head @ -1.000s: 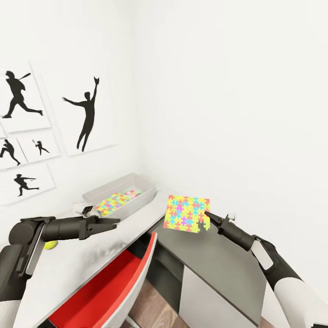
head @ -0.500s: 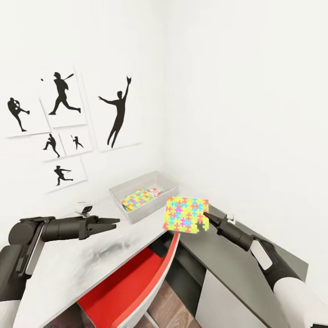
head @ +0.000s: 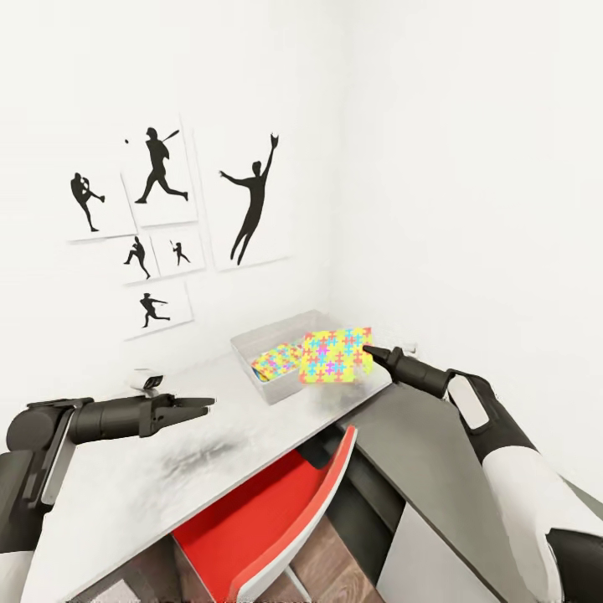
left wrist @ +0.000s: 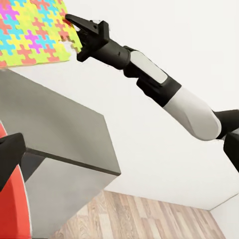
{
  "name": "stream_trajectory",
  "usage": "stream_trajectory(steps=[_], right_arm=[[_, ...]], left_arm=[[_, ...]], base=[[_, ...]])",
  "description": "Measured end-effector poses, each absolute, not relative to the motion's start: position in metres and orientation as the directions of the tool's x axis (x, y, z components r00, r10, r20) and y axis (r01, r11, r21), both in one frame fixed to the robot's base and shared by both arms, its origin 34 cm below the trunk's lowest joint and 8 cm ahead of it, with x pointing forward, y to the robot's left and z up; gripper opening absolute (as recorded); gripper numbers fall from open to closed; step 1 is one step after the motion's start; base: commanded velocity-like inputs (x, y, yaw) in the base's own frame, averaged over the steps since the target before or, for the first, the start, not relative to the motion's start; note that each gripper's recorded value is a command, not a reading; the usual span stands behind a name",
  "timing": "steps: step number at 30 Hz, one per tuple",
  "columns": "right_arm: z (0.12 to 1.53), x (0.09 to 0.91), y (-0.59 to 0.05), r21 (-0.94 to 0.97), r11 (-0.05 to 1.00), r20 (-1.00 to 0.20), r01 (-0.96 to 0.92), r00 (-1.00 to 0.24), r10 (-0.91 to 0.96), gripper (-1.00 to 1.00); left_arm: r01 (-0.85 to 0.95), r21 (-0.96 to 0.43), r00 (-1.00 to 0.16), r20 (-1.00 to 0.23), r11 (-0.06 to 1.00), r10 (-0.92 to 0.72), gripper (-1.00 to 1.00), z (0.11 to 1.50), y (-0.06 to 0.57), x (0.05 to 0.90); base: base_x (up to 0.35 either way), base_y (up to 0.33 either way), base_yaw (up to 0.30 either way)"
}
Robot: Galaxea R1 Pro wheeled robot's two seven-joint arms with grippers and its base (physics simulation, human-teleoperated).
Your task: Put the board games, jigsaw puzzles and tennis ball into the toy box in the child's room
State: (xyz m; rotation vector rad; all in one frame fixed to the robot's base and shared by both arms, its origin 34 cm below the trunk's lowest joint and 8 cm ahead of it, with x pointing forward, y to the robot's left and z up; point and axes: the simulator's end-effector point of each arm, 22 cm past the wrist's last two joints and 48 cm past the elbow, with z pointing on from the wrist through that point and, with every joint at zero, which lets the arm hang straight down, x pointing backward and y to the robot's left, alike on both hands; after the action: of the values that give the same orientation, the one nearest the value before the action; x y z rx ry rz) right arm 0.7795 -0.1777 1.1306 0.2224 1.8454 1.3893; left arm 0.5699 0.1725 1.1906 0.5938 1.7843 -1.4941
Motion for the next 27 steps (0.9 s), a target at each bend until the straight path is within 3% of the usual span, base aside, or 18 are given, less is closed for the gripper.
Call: stream_trajectory(steps=[18, 27], right_arm=[[1.163, 0.787, -0.167, 0.839, 0.386, -0.543, -0.383, -0.625, 0.560, -1.00], [1.160, 0.786, -0.166, 0.834, 0.399, -0.549, -0.380, -0.628, 0.551, -1.00]], left_arm=[[0.734, -0.642, -0.638, -0.764, 0.221, -0.101, 1.00, 1.188, 0.172, 0.571], [0.734, -0.642, -0.637, -0.764, 0.221, -0.104, 1.00, 1.188, 0.173, 0.571]], base=[[0.008, 0.000, 0.044], [0.280, 0.049, 0.242]])
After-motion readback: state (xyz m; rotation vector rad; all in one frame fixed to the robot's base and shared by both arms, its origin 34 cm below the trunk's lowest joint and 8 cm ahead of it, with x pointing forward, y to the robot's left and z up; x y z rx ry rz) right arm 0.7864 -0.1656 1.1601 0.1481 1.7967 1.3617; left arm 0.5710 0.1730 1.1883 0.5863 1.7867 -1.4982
